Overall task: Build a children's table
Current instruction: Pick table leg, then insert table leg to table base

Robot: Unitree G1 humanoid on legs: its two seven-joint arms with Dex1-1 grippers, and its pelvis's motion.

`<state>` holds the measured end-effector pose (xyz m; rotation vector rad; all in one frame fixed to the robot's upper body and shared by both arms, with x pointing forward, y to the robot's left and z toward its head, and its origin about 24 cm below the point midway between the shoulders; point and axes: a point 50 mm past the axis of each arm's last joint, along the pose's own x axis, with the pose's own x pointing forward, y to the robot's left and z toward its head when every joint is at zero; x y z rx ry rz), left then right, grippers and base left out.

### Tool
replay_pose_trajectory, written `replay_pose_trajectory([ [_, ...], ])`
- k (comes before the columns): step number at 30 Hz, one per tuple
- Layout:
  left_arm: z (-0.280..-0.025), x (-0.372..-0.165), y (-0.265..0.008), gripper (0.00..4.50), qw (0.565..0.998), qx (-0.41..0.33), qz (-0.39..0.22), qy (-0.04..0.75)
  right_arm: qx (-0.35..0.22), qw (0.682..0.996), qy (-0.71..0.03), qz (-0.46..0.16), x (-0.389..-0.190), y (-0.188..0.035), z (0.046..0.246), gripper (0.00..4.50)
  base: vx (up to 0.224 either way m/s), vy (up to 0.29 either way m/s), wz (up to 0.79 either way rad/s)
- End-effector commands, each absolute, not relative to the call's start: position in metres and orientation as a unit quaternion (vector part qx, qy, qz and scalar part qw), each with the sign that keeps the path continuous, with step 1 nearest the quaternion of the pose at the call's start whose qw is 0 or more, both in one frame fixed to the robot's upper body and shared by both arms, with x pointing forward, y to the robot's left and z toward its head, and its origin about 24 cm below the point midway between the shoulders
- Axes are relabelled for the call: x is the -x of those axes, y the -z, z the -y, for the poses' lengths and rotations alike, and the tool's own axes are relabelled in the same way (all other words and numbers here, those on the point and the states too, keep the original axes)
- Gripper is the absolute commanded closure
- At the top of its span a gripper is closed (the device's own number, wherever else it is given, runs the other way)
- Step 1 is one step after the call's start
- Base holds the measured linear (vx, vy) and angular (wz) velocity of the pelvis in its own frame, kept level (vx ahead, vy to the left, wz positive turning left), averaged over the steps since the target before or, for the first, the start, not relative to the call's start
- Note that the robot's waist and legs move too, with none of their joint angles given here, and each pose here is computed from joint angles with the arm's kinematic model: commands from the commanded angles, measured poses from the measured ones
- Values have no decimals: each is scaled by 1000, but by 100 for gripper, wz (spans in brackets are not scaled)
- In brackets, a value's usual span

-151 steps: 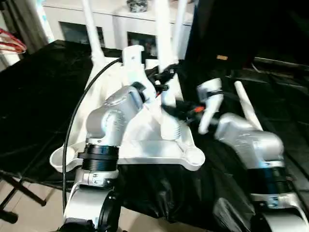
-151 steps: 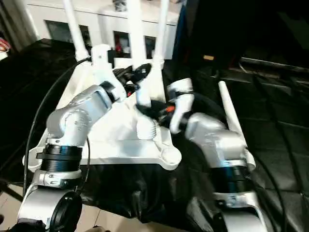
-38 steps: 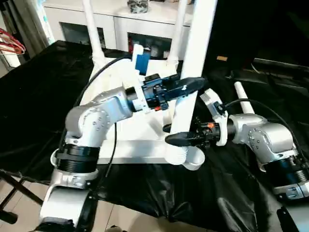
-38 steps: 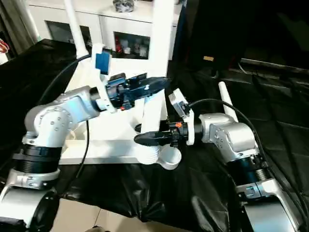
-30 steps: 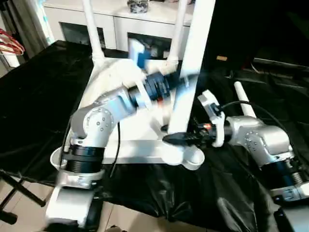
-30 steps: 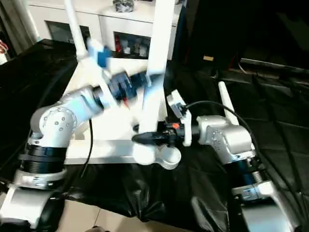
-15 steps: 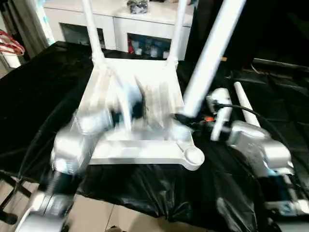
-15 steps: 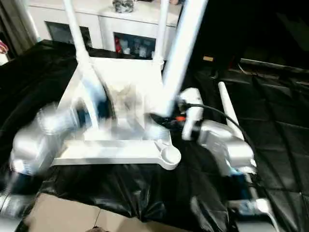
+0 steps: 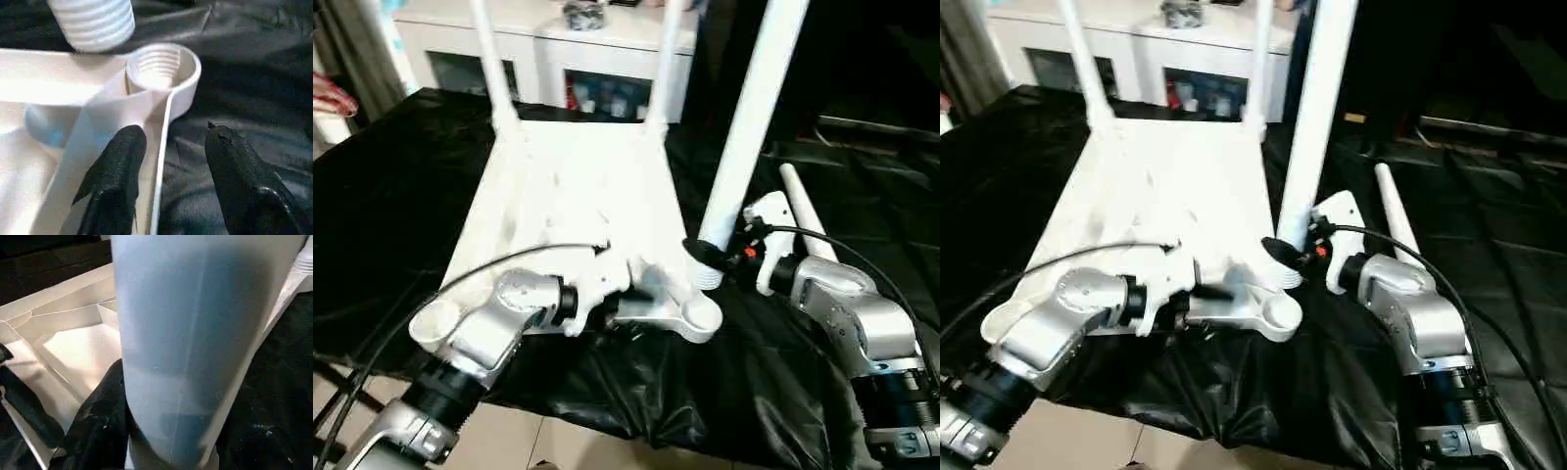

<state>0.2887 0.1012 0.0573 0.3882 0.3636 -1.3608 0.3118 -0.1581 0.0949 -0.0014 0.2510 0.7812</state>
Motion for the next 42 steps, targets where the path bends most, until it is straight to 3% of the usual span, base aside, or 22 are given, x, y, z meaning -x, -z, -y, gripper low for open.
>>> replay_pose_trajectory([
  [1, -101, -293, -58, 251, 743, -198, -165, 617, 10, 921, -373, -114, -311, -98, 160, 261, 0, 0, 0],
  [27, -120, -299, -46, 447, 721, -229, -203, 621, 0, 919, -380, -110, -308, -98, 156, 261, 0, 0, 0],
  [30, -122, -301, -47, 450, 732, -224, -206, 609, -2, 918, -381, -109, -309, -99, 155, 261, 0, 0, 0],
  [36, -119, -310, -60, 450, 802, -148, -184, 548, -28, 915, -389, -101, -316, -102, 148, 261, 0, 0, 0],
  [42, -113, -308, -58, 450, 813, -152, -184, 531, -32, 914, -390, -104, -322, -100, 143, 261, 0, 0, 0],
])
